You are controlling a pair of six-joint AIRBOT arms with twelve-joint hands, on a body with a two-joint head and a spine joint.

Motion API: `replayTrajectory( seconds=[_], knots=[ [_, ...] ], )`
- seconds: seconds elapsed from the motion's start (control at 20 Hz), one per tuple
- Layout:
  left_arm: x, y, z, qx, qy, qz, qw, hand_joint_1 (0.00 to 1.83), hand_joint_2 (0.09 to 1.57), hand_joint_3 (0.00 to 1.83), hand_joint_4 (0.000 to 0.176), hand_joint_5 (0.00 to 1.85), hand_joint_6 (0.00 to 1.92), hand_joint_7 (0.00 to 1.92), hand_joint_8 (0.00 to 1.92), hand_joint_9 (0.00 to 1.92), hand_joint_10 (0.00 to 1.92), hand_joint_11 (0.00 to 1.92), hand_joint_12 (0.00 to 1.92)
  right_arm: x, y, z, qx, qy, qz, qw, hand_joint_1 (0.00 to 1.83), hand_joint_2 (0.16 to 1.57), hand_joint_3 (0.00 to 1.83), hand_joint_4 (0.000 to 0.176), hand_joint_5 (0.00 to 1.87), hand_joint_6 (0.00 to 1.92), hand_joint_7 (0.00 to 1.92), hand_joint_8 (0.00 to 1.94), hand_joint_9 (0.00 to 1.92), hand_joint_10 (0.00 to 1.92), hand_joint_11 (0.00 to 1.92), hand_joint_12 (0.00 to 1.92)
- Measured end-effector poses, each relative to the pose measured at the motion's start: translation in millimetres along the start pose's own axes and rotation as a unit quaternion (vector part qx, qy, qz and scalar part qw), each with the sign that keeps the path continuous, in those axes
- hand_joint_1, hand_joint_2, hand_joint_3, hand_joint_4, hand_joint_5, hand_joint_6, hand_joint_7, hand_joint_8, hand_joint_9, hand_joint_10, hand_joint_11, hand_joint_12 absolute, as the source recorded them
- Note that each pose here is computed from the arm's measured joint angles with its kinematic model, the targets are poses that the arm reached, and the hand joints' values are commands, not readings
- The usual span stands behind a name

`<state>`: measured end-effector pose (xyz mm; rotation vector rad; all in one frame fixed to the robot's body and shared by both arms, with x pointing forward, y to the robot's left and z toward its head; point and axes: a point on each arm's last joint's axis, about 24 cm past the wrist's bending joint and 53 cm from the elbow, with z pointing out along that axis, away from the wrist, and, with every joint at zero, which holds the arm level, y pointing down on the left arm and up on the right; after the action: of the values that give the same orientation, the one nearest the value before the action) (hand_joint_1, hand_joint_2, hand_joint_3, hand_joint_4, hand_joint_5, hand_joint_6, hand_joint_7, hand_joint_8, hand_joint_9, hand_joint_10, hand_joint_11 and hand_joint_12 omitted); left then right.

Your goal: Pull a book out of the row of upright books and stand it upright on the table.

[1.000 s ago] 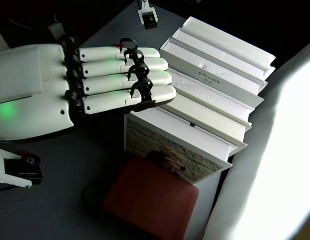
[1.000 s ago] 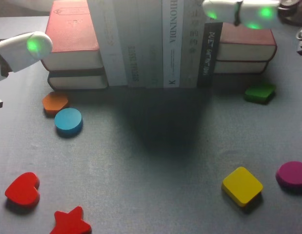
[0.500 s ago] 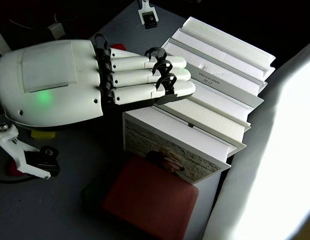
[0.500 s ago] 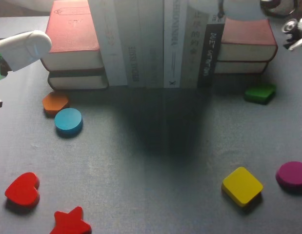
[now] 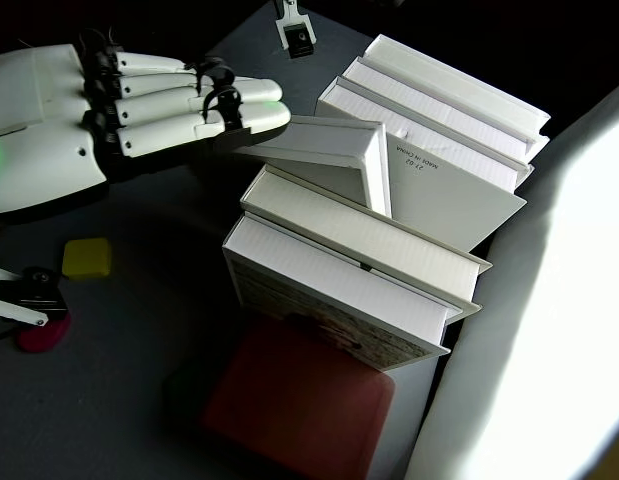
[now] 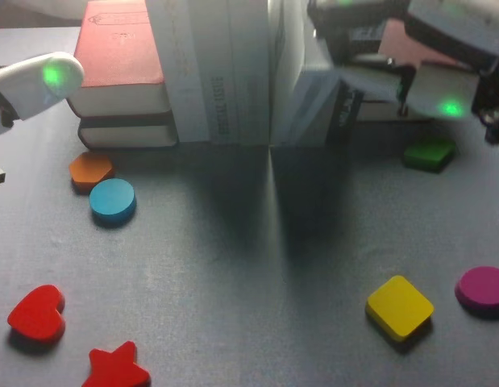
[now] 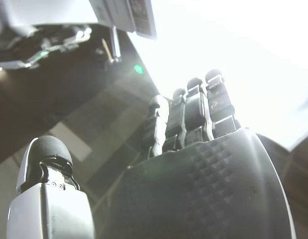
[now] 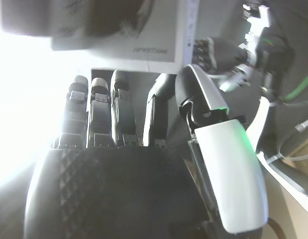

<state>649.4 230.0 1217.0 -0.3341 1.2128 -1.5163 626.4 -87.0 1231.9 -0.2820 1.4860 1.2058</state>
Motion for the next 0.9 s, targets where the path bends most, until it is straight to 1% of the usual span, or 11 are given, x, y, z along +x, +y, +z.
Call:
replayTrajectory(
  seconds=[0.05,0.1,0.25,0.4,0.45,0.5,0.55,0.6,0.65,0.8,0.9],
  knots=[
    [-1.0,0.4,0,-0.001,-0.002,0.000,1.0000,0.29,1.07,0.01,0.121,0.00,0.00,0.00,0.00,0.00,0.00,0.00,0.00,5,3.4,-3,-0.008,0.004,0.013,0.9999,0.32,1.42,0.00,0.000,0.55,0.84,0.12,0.00,0.00,0.00,0.00,0.00],
    [-2.9,0.7,0,-0.002,-0.006,-0.001,1.0000,0.28,1.08,0.01,0.110,0.00,0.00,0.00,0.00,0.00,0.00,0.00,0.00,8,9.1,-5,-0.018,0.004,0.017,0.9997,0.17,1.42,0.00,0.000,0.57,0.69,0.11,0.00,0.00,0.00,0.00,0.00],
    [-4.1,-0.1,0,0.000,-0.008,-0.001,1.0000,0.29,1.09,0.01,0.099,0.00,0.00,0.00,0.00,0.00,0.00,0.00,0.00,14,11.5,-10,-0.026,0.011,0.026,0.9993,0.08,1.39,0.00,0.000,0.58,0.63,0.11,0.00,0.00,0.00,0.00,0.00],
    [-4.0,-0.8,0,0.002,-0.008,-0.001,1.0000,0.29,1.10,0.01,0.093,0.00,0.00,0.00,0.00,0.00,0.00,0.00,0.00,13,12.1,-10,-0.028,0.009,0.025,0.9992,0.09,1.39,0.00,0.000,0.32,0.51,0.04,0.00,0.00,0.00,0.00,0.00],
    [-4.1,-0.7,0,0.002,-0.009,-0.001,1.0000,0.27,1.10,0.01,0.096,0.00,0.00,0.00,0.00,0.00,0.00,0.00,0.00,10,12.0,-10,-0.028,0.009,0.021,0.9994,0.21,1.43,0.01,0.013,0.06,0.22,0.01,0.00,0.00,0.00,0.00,0.00],
    [-4.4,-0.4,-1,0.001,-0.009,-0.001,1.0000,0.27,1.10,0.01,0.097,0.00,0.00,0.00,0.00,0.00,0.00,0.00,0.00,5,13.6,-11,-0.030,0.008,0.012,0.9995,0.30,1.40,0.00,0.030,0.01,0.04,0.00,0.00,0.00,0.00,0.00,0.00],
    [-4.4,0.3,-1,0.000,-0.009,-0.001,1.0000,0.28,1.10,0.01,0.100,0.00,0.00,0.00,0.00,0.00,0.00,0.00,0.00,-3,15.2,-13,-0.032,0.001,0.009,0.9995,0.49,1.32,0.00,0.095,0.00,0.01,0.00,0.00,0.00,0.00,0.00,0.00],
    [-4.4,1.1,-1,-0.001,-0.010,-0.002,1.0000,0.28,1.10,0.00,0.098,0.00,0.00,0.00,0.00,0.00,0.00,0.00,0.00,-13,15.7,-15,-0.032,-0.008,0.004,0.9994,0.64,1.21,0.00,0.137,0.00,0.00,0.00,0.00,0.00,0.00,0.00,0.00],
    [-4.2,1.8,-1,-0.002,-0.011,-0.004,0.9999,0.30,1.10,0.00,0.098,0.00,0.00,0.00,0.00,0.00,0.00,0.00,0.00,-21,15.1,-18,-0.030,-0.013,-0.004,0.9994,0.67,1.17,0.00,0.168,0.00,0.00,0.00,0.00,0.00,0.00,0.00,0.00],
    [-3.4,4.6,-3,-0.006,-0.010,-0.004,0.9999,0.31,1.10,0.00,0.102,0.00,0.00,0.00,0.00,0.00,0.00,0.00,0.00,-26,16.7,-14,-0.026,0.008,-0.051,0.9983,0.77,1.14,0.00,0.176,0.00,0.00,0.00,0.00,0.00,0.00,0.00,0.00],
    [0.0,6.8,-3,-0.007,-0.008,-0.008,0.9999,0.34,1.10,0.00,0.100,0.00,0.00,0.00,0.00,0.00,0.00,0.00,0.00,-31,28.1,-2,-0.037,0.022,-0.094,0.9947,0.96,1.11,0.00,0.176,0.00,0.00,0.00,0.00,0.00,0.00,0.00,0.00]
  ],
)
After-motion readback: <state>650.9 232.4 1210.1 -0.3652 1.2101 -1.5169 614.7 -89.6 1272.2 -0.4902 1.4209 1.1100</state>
